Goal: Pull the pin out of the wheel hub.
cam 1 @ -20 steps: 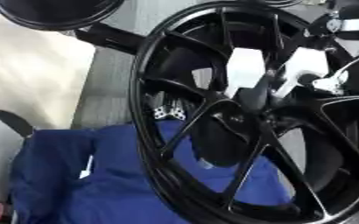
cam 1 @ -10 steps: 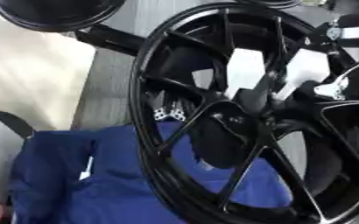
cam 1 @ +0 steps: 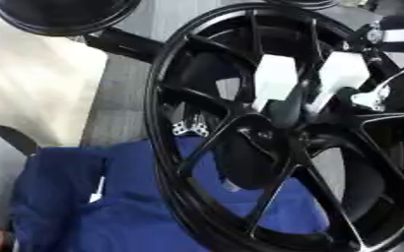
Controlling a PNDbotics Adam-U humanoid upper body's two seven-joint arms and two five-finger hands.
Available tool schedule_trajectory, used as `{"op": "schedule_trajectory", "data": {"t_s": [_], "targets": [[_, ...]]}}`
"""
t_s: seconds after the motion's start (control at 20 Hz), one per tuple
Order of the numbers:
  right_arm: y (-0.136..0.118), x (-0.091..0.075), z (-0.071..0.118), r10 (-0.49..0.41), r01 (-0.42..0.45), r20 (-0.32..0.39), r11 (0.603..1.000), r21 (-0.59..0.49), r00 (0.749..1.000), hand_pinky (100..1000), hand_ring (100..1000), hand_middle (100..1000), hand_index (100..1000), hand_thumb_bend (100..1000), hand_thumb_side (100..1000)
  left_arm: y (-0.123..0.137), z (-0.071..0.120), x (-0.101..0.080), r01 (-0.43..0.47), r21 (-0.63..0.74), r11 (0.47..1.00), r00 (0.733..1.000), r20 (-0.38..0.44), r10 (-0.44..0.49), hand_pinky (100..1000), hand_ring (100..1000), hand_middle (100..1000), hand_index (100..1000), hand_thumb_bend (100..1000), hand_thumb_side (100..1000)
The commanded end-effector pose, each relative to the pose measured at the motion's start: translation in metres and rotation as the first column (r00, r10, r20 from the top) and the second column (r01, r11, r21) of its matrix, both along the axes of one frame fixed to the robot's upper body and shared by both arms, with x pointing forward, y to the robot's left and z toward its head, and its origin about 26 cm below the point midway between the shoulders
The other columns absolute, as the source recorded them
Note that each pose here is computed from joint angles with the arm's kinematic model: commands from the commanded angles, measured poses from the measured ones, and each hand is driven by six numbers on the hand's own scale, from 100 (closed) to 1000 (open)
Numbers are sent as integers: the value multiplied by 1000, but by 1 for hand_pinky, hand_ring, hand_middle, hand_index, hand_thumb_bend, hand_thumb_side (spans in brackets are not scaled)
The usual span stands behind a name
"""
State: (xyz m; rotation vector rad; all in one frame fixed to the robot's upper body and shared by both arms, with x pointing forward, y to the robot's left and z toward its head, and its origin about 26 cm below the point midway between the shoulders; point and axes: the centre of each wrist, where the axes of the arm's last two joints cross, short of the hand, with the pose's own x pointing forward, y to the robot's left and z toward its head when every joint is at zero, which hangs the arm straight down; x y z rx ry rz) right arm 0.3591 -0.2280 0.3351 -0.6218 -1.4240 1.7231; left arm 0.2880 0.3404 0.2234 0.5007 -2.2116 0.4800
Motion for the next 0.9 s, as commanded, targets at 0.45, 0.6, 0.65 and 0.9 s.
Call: {"op": "schedule_trajectory", "data": {"t_s": [0.45,0.6,0.65,0.9], "targets": [[-1,-15,22,9,-21,91,991,136,996,648,506,401,508,100,116,0,7,-3,1,6,1000,1000,24,-1,745,713,640,732,405,484],[-1,-24,33,9,-34,133,982,185,991,633,490,369,469,100,100,0,7,-3,0,5,1000,1000,23,-1,746,712,639,732,405,484],[-2,-27,37,7,-37,148,979,200,989,630,485,362,458,100,100,0,7,-3,0,5,1000,1000,23,0,746,713,639,732,405,484],[-11,-40,59,-16,-44,217,963,265,976,622,474,345,428,100,100,1,7,-4,-5,5,1000,1000,22,5,746,712,638,732,405,484]]}}
